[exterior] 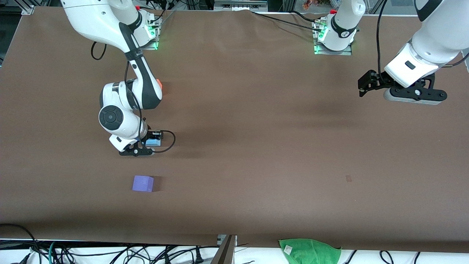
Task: Place blue block between orange and purple blocks
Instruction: 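Carry the cube with the right gripper toward the orange and purple cubes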
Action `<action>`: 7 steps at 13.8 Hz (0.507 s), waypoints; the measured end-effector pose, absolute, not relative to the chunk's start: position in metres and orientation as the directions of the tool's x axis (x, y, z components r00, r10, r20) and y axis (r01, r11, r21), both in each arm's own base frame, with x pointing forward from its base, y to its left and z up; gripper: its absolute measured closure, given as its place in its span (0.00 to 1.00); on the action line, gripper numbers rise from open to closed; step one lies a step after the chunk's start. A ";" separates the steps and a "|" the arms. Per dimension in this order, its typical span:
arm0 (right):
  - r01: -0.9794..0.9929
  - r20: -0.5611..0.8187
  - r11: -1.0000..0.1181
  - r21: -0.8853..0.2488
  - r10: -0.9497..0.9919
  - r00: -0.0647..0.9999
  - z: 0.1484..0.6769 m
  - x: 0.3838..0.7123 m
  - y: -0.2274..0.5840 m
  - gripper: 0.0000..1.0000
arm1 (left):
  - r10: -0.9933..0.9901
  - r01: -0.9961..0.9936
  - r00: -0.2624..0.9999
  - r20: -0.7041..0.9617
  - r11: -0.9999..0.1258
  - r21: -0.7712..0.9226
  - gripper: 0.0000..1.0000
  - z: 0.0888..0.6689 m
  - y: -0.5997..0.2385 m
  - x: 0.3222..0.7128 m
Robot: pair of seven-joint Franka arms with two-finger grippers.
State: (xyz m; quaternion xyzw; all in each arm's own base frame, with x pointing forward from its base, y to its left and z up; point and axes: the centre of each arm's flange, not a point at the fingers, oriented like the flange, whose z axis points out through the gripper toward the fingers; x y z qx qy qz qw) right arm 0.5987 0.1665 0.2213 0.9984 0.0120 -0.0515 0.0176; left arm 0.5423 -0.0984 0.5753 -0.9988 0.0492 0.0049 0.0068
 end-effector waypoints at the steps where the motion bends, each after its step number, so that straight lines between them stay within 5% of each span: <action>1: 0.021 -0.095 -0.999 0.034 0.018 0.995 0.214 0.596 0.160 0.44 | -0.097 -0.098 0.995 -0.016 -0.995 -0.014 0.00 0.575 -0.098 0.542; 6: -0.021 -0.091 -1.000 0.014 -0.022 0.996 0.199 0.591 0.146 0.43 | -0.094 -0.095 0.995 -0.022 -0.995 -0.015 0.00 0.582 -0.097 0.540; 7: -0.021 -0.089 -1.000 0.015 -0.022 0.996 0.197 0.591 0.146 0.37 | -0.094 -0.094 0.995 -0.021 -0.995 -0.015 0.00 0.585 -0.097 0.540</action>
